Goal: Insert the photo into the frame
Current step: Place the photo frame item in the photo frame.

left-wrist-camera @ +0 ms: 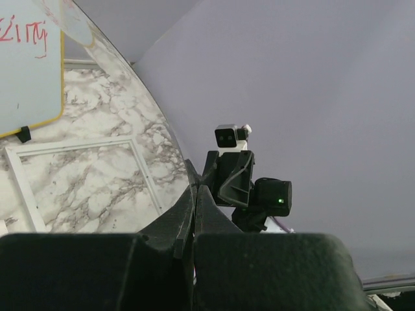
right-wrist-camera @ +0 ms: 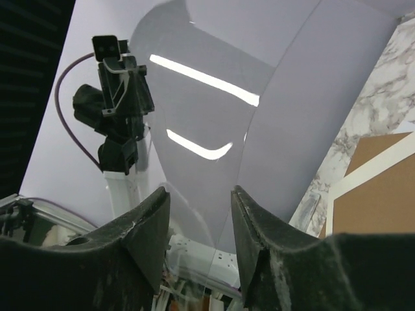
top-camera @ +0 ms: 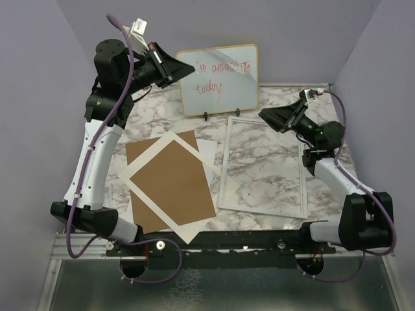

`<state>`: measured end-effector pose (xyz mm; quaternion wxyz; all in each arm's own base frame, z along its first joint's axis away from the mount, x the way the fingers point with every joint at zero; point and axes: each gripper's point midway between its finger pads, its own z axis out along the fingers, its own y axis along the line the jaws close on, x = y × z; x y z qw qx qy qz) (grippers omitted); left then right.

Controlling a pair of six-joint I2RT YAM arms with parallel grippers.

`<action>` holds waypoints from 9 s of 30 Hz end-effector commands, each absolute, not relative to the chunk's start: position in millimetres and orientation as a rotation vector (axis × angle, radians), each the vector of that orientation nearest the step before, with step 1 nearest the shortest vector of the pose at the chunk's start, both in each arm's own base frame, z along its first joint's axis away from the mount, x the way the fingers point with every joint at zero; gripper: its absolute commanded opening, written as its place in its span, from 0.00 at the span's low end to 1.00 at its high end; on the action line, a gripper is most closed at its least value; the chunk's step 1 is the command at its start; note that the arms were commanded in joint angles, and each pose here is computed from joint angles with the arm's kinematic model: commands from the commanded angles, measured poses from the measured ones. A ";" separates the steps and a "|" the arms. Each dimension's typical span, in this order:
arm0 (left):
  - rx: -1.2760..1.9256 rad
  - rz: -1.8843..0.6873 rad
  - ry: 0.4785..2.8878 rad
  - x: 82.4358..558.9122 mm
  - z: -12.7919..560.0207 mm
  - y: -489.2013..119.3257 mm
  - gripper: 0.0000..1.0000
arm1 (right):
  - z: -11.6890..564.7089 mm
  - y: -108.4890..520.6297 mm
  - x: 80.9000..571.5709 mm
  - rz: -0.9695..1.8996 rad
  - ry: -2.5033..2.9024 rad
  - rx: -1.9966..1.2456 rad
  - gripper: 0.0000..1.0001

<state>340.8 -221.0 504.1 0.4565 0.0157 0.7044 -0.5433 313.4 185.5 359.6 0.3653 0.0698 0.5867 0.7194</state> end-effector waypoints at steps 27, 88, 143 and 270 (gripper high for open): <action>0.062 -1.365 1.890 334.5 441.4 -210.7 0.00 | 387.6 180.9 303.2 1.817 1.419 -0.038 0.57; 0.156 -0.897 2.549 399.0 72.1 -295.4 0.55 | 71.9 16.3 314.7 0.300 2.564 0.517 0.01; 0.230 -0.878 2.605 411.8 29.5 -325.8 0.40 | 53.1 -1.6 295.8 0.146 2.608 0.557 0.01; 0.207 -0.363 2.639 445.6 -30.0 -270.2 0.03 | 81.4 71.3 280.5 0.749 2.799 0.413 0.01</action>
